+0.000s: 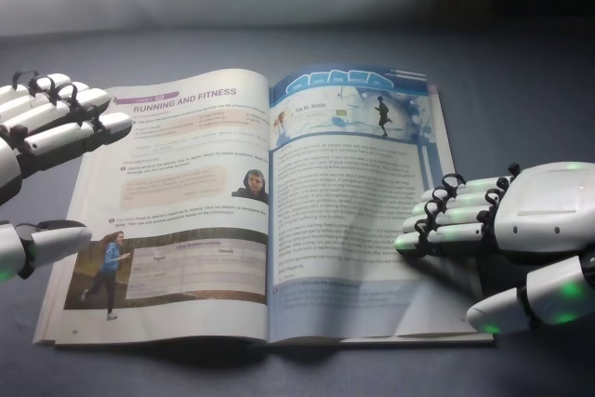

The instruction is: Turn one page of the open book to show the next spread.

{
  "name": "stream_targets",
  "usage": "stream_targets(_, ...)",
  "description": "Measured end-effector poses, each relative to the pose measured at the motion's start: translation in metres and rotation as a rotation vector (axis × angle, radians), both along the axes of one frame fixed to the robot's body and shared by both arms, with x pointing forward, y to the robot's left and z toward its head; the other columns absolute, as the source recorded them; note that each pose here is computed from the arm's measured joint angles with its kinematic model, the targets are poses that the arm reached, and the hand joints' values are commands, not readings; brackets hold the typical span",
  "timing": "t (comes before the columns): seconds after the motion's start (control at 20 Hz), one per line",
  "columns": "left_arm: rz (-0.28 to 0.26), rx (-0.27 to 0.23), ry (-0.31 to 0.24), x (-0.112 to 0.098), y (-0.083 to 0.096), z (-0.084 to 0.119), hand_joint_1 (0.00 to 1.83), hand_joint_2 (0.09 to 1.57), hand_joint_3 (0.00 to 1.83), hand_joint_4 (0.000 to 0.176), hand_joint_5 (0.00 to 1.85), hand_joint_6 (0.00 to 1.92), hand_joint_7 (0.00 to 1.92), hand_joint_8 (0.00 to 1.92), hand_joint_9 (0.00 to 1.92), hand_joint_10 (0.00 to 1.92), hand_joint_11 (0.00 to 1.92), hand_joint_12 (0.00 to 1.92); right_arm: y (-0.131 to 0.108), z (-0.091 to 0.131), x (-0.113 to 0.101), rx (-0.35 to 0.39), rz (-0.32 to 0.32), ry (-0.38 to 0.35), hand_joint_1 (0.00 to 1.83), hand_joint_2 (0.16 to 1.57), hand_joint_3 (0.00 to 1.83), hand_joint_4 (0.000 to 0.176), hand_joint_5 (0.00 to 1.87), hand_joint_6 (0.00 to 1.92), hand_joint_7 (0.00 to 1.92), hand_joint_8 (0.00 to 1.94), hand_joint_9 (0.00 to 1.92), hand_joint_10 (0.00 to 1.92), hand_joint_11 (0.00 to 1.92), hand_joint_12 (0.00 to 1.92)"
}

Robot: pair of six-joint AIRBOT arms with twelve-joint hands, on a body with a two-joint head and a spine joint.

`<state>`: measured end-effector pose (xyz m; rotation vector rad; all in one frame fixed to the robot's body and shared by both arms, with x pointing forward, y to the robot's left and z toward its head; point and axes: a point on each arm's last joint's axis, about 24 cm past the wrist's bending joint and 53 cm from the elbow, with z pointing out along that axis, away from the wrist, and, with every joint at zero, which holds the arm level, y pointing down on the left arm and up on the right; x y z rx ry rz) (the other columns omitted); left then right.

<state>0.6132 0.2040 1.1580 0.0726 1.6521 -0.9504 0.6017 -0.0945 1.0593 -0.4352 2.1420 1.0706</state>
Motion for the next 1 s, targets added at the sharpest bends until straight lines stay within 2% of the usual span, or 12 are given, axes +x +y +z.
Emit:
stream_targets(0.05,-0.002,0.002,0.0,-0.001,0.001,-0.001,0.25,1.36,0.0,0.023,0.1,0.0,0.03,0.0,0.0,0.0,0.0,0.0,0.002,-0.001,0.0,0.005,0.002,0.002,0.0,1.28,0.0,0.0,0.02,0.0,0.0,0.0,0.0,0.0,0.0,0.0)
stream_targets(0.1,0.001,0.001,0.002,-0.001,0.001,-0.001,0.24,1.36,0.0,0.034,0.1,0.0,0.02,0.0,0.0,0.0,0.0,0.0,0.004,-0.001,0.001,0.01,0.004,0.002,0.0,1.27,0.0,0.0,0.0,0.0,0.0,0.0,0.0,0.0,0.0,0.0)
stream_targets(0.25,0.017,-0.007,0.0,-0.002,0.006,-0.002,0.27,1.36,0.0,0.038,0.1,0.0,0.03,0.0,0.0,0.0,0.0,0.0,0.02,0.001,0.005,0.036,0.02,-0.014,0.0,1.27,0.0,0.0,0.02,0.01,0.0,0.0,0.0,0.0,0.0,0.0)
stream_targets(0.3,0.026,-0.007,-0.003,-0.003,0.009,-0.002,0.27,1.36,0.0,0.053,0.1,0.0,0.03,0.0,0.0,0.0,0.0,0.0,0.026,0.004,0.009,0.046,0.025,-0.024,0.0,1.27,0.0,0.0,0.03,0.01,0.0,0.0,0.0,0.0,0.0,0.0)
stream_targets(0.4,0.052,-0.01,0.008,-0.006,0.018,-0.006,0.27,1.35,0.0,0.0,0.12,0.01,0.05,0.01,0.0,0.0,0.01,0.01,0.043,0.007,0.012,0.058,0.049,-0.049,0.0,1.27,0.0,0.0,0.01,0.0,0.0,0.0,0.0,0.0,0.0,0.0)
stream_targets(0.6,0.116,-0.019,0.004,-0.009,0.039,-0.004,0.27,1.36,0.0,0.0,0.11,0.0,0.06,0.0,0.01,0.0,0.02,0.04,0.082,0.021,0.014,0.113,0.112,-0.093,0.0,1.29,0.0,0.0,0.05,0.02,0.0,0.0,0.0,0.0,0.0,0.0)
stream_targets(0.65,0.121,-0.016,0.004,-0.01,0.042,-0.005,0.24,1.36,0.0,0.0,0.1,0.0,0.05,0.0,0.0,0.0,0.0,0.09,0.089,0.026,0.015,0.134,0.12,-0.102,0.0,1.29,0.0,0.0,0.01,0.0,0.0,0.0,0.0,0.0,0.0,0.0)
stream_targets(0.7,0.125,-0.013,0.009,-0.012,0.043,-0.007,0.25,1.36,0.0,0.0,0.12,0.0,0.06,0.0,0.01,0.0,0.0,0.23,0.093,0.031,0.017,0.151,0.125,-0.117,0.0,1.29,0.0,0.0,0.01,0.0,0.0,0.0,0.0,0.0,0.0,0.0)
stream_targets(0.75,0.127,-0.01,0.018,-0.012,0.044,-0.01,0.27,1.36,0.0,0.0,0.12,0.0,0.06,0.0,0.01,0.0,0.0,0.26,0.097,0.036,0.02,0.171,0.121,-0.128,0.0,1.29,0.0,0.0,0.04,0.01,0.0,0.0,0.0,0.0,0.0,0.0)
stream_targets(0.8,0.129,-0.01,0.022,-0.013,0.044,-0.011,0.28,1.36,0.0,0.0,0.12,0.0,0.05,0.0,0.0,0.0,0.0,0.17,0.099,0.04,0.022,0.182,0.118,-0.14,0.0,1.29,0.0,0.0,0.04,0.01,0.0,0.0,0.0,0.0,0.0,0.0)
stream_targets(0.9,0.125,-0.015,0.014,-0.014,0.044,-0.009,0.31,1.36,0.0,0.0,0.13,0.0,0.05,0.0,0.0,0.0,0.0,0.13,0.108,0.048,0.029,0.225,0.105,-0.147,0.0,1.29,0.0,0.0,0.02,0.01,0.0,0.0,0.0,0.0,0.0,0.0)
stream_targets(1.0,0.126,-0.018,0.01,-0.014,0.044,-0.008,0.28,1.37,0.0,0.0,0.12,0.0,0.05,0.0,0.0,0.0,0.0,0.06,0.123,0.058,0.029,0.269,0.121,-0.159,0.0,1.28,0.0,0.0,0.0,0.0,0.0,0.0,0.0,0.0,0.0,0.0)
